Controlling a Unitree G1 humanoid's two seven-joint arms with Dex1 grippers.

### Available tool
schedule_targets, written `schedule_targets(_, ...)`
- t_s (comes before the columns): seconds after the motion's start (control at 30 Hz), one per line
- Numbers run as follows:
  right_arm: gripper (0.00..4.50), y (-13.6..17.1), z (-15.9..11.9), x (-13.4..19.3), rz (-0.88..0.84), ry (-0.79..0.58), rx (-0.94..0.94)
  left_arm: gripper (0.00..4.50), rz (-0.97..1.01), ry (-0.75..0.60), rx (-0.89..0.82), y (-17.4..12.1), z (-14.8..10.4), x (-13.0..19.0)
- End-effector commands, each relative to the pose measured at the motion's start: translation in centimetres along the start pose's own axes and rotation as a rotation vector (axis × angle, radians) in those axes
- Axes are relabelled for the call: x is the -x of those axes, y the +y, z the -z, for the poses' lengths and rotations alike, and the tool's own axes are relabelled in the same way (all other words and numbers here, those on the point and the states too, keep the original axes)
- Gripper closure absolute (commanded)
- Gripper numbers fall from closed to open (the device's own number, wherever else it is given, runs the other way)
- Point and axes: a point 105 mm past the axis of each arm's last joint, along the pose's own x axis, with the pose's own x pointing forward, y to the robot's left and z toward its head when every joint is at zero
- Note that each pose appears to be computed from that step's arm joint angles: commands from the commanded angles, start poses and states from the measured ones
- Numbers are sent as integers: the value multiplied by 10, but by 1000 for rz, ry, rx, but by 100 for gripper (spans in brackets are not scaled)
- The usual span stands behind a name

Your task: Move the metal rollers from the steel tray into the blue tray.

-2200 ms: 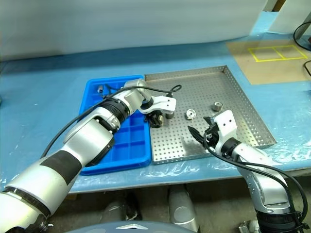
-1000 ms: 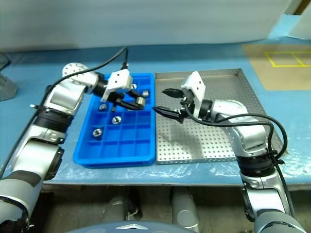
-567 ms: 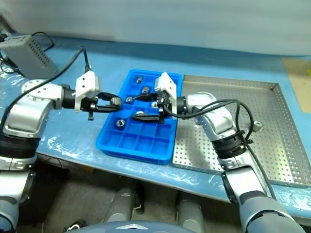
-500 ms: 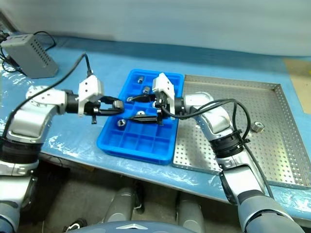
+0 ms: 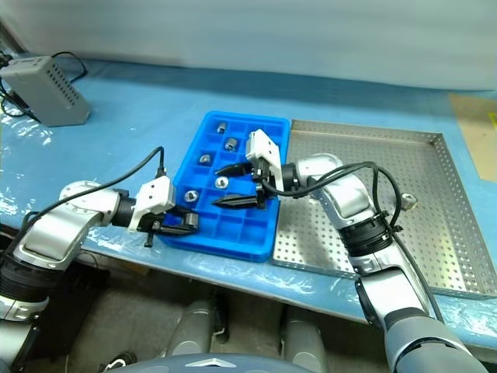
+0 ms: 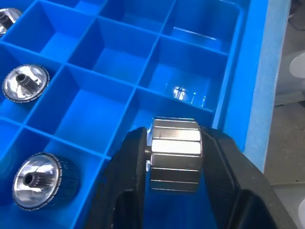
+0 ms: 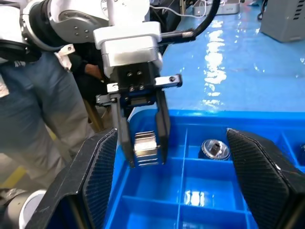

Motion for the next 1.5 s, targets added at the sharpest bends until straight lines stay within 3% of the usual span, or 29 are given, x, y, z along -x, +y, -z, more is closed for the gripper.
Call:
schedule_targets(0.03, 77, 9, -5, 0, -43, 0, 23, 316, 1, 6, -17, 2, 6, -8)
schedule_targets(0.4, 77, 7, -2, 3, -12, 19, 32, 316, -7, 6, -3, 9, 19, -20)
schedule_targets(0.5, 77, 7, -1, 3, 1, 17, 30, 219, -41, -8, 4, 17, 13, -20)
schedule_targets(0.73, 77, 3, -3, 13, 49, 3, 21, 203, -38, -159, 7, 25, -34, -1)
schedule_targets(1.0, 77, -25, 2, 65, 251, 37, 0, 203, -2, -288, -66, 27, -85, 20)
schedule_targets(1.17, 77, -51, 8, 108, 478, 75, 13, 203, -10, -370, -66, 38, -114, 3)
schedule_targets(1.33, 77, -59, 43, 149, 641, 189, -28, 203, 62, -423, -65, 28, -131, -24)
schedule_targets(1.5, 77, -58, 49, 139, 638, 122, -76, 203, 83, -444, -39, 28, -132, -30)
